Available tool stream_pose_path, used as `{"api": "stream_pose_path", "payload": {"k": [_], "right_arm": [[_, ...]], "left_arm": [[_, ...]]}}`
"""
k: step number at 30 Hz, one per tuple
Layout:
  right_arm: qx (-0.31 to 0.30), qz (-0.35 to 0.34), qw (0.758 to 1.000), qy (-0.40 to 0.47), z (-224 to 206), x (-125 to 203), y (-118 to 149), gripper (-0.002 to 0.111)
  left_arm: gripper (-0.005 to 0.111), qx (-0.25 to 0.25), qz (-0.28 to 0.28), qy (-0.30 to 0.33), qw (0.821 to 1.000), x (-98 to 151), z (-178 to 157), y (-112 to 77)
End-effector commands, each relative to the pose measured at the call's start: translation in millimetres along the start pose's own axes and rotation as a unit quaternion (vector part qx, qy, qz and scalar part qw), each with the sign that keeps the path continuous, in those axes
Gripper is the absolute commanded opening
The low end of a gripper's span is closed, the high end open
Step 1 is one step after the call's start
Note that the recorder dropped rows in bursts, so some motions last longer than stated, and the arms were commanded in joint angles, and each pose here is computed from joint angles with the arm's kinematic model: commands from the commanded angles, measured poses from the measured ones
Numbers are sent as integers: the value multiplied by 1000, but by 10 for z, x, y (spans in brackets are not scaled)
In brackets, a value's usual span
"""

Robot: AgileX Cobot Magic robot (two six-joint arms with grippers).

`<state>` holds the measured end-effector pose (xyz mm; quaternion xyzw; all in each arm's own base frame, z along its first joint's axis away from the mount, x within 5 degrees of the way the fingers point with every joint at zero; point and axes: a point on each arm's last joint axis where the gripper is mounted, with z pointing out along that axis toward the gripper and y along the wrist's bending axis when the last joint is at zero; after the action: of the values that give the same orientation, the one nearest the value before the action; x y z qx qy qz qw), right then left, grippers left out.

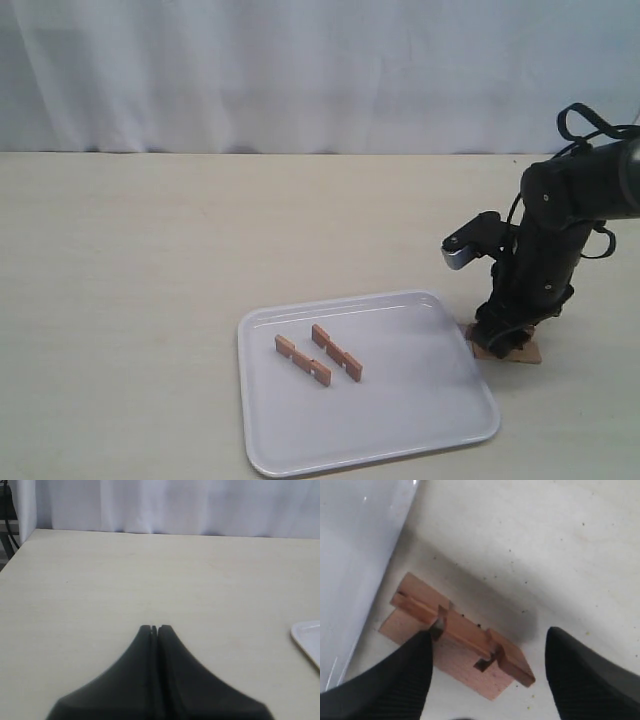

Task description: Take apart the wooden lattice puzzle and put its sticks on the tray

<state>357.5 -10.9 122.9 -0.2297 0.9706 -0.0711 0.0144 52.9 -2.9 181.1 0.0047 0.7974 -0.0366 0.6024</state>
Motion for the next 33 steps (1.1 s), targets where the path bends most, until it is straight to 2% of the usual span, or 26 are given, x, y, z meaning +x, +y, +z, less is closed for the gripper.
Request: {"api": "stream_pose_path", "payload": {"k": [1, 6, 8, 10, 16, 18, 23, 26, 28, 33], "right_arm": [[-5, -7, 1000, 12, 94, -1, 11, 50], [-7, -8, 1000, 16, 108, 4, 15, 29], [-10, -8, 1000, 24, 107, 18, 20, 11], [-15, -3, 1000, 25, 107, 20, 30, 4], [-12, 10, 1000, 12, 1, 20, 20, 5], [5, 51, 998, -29, -199, -2, -17, 5], [17, 116, 991, -70, -478, 18, -46, 5], [5, 145, 985, -93, -623, 27, -27, 5], [-6, 149, 983, -112, -736, 19, 33, 5], [-8, 93, 986, -140, -881, -100, 406, 5]], "left_arm": [[0, 0, 0, -2, 1000, 2, 2, 0], [0, 0, 0, -2, 1000, 2, 2, 0], [0, 1, -3, -1, 1000, 5, 2, -2], [0, 1, -3, -1, 1000, 5, 2, -2], [0, 1, -3, -1, 1000, 5, 2, -2], [0, 1, -3, -1, 1000, 5, 2, -2], [0, 1, -3, -1, 1000, 5, 2, -2], [0, 1, -3, -1, 1000, 5, 2, -2], [0, 1, -3, -1, 1000, 5, 2, -2], [0, 1, -3, -1, 1000, 5, 2, -2]]}}
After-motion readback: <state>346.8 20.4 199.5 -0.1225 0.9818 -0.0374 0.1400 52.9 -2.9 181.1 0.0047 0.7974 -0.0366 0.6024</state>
